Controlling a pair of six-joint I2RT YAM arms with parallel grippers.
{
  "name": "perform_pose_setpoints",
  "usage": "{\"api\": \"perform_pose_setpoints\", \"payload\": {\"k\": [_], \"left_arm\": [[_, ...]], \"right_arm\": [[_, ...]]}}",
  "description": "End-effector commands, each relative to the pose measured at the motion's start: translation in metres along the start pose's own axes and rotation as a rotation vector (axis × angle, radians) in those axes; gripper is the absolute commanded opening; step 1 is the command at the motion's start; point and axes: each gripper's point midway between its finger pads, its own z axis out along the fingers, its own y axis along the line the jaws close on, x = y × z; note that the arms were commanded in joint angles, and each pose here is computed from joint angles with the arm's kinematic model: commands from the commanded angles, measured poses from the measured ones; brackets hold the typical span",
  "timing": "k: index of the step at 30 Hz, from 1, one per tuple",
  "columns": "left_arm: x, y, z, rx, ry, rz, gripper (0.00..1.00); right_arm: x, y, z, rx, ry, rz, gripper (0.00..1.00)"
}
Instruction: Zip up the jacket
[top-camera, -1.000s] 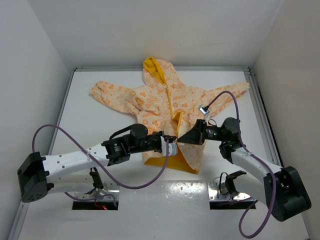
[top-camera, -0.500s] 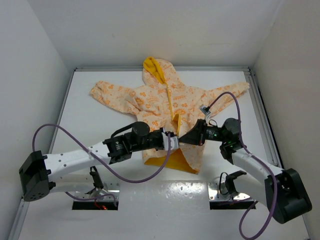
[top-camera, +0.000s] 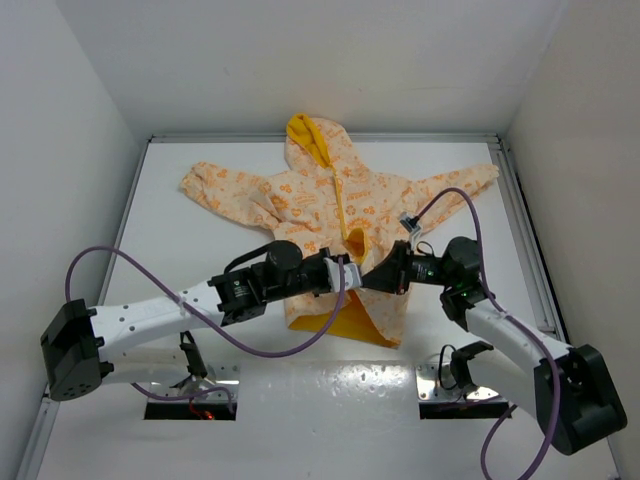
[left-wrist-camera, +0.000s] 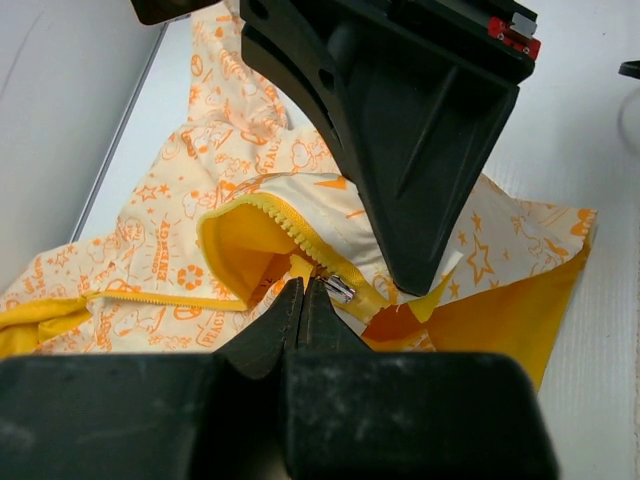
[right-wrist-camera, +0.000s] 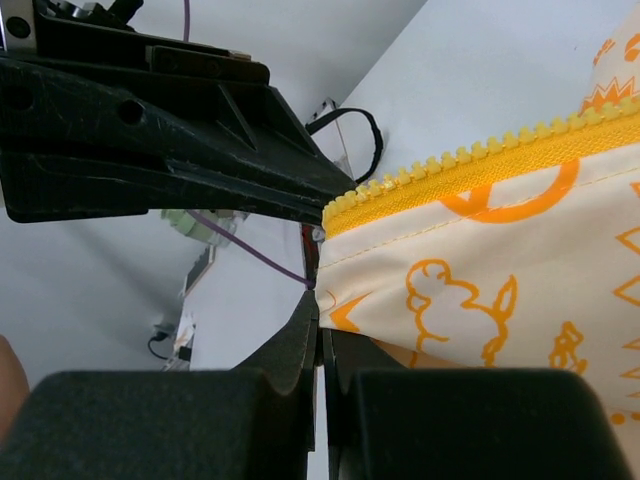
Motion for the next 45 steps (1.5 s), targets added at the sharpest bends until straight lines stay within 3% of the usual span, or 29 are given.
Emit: {"api": "perform_pose_setpoints", "payload": {"k": [1, 4, 7, 9, 10, 12, 15, 19, 24, 27, 29, 34, 38, 42, 44, 45], "left_arm": [[-0.025, 0.066, -0.008, -0.258, -0.030, 0.003, 0.00], [-0.025, 0.059, -0.010, -0.219, -0.031, -0.009, 0.00], [-0.021, 0.054, -0.010, -0.205, -0.009, -0.055, 0.00], [-0.021, 0.053, -0.010, -0.200, -0.005, -0.093, 0.00], [-0.017, 0.050, -0.011, -0.193, 0.011, -0.105, 0.00], [-0.015, 0.048, -0.011, -0.188, 0.018, -0.134, 0.00], [-0.014, 0.043, -0.010, -0.175, 0.019, -0.171, 0.00], [-0.015, 0.032, -0.002, -0.132, 0.033, -0.241, 0.00], [-0.018, 0.031, 0.006, -0.127, 0.047, -0.339, 0.00], [-0.019, 0.030, 0.009, -0.127, 0.046, -0.379, 0.00], [-0.022, 0.031, 0.008, -0.127, 0.047, -0.388, 0.00], [-0.024, 0.041, 0.001, -0.150, 0.044, -0.401, 0.00], [-0.013, 0.039, -0.004, -0.154, 0.060, -0.393, 0.00], [-0.016, 0.041, -0.002, -0.161, 0.038, -0.374, 0.00], [-0.012, 0.039, 0.001, -0.148, 0.048, -0.364, 0.00], [-0.012, 0.039, 0.004, -0.147, 0.053, -0.355, 0.00]], "right_arm": [[0.029, 0.026, -0.006, -0.135, 0.146, -0.033, 0.00], [0.023, 0.025, -0.005, -0.119, 0.142, -0.036, 0.03], [0.008, 0.018, -0.009, -0.069, 0.095, -0.049, 0.27], [0.007, 0.003, -0.017, 0.016, 0.075, -0.008, 0.38], [-0.003, 0.007, -0.019, 0.027, 0.059, -0.083, 0.40], [-0.006, 0.007, -0.027, 0.088, 0.044, -0.087, 0.36], [-0.018, 0.020, -0.034, 0.081, 0.004, -0.141, 0.15], [-0.019, 0.046, -0.027, 0.011, 0.010, -0.111, 0.26], [-0.016, 0.063, -0.007, -0.032, 0.031, -0.140, 0.26], [0.023, 0.060, 0.001, -0.051, 0.168, -0.099, 0.16], [0.049, 0.033, -0.005, 0.056, 0.249, -0.094, 0.08], [0.038, -0.051, -0.054, 0.494, 0.043, 0.089, 0.00], [0.025, -0.085, -0.084, 0.677, -0.114, 0.165, 0.00], [0.040, -0.117, -0.099, 0.880, -0.055, 0.286, 0.00], [0.039, -0.140, -0.111, 1.094, 0.037, 0.307, 0.00], [0.061, -0.140, -0.129, 1.236, 0.169, 0.315, 0.00]]}}
